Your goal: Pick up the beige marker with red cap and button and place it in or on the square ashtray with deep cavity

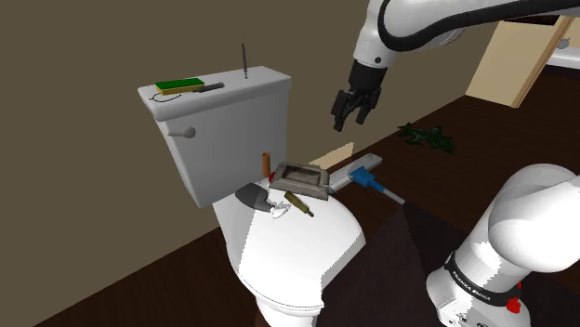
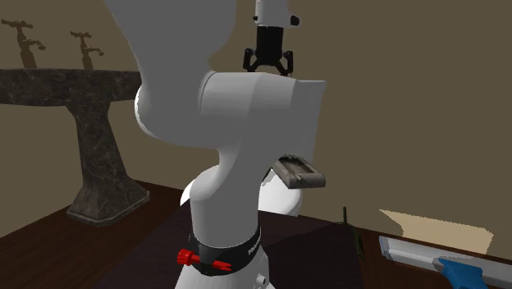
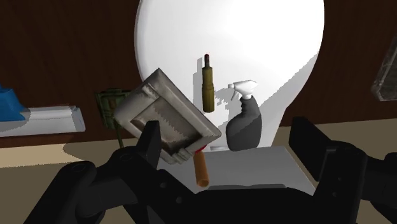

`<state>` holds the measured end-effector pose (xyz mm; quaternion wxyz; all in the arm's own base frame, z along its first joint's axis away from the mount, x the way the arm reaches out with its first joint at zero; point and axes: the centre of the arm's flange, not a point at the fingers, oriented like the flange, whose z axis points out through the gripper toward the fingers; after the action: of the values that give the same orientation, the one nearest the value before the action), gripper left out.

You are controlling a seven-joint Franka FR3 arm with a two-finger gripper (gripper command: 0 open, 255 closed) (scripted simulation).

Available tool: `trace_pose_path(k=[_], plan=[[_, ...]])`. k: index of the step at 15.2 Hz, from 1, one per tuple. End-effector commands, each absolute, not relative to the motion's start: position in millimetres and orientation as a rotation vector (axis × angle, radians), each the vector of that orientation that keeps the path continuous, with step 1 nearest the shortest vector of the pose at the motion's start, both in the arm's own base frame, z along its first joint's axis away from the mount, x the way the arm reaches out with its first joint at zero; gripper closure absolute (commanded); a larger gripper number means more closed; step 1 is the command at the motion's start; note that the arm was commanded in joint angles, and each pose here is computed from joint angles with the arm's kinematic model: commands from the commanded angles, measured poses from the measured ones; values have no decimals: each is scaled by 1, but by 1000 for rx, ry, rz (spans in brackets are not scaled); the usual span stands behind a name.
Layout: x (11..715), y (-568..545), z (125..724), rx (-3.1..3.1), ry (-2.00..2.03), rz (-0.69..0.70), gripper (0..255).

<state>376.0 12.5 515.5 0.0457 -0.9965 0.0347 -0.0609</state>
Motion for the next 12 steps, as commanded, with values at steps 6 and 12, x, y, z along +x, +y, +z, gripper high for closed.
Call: trace_pose_path(k=[6,12], plan=[[416,27,431,-3058,92,-161,0],[448,36,358,-3070,79,-136,0]])
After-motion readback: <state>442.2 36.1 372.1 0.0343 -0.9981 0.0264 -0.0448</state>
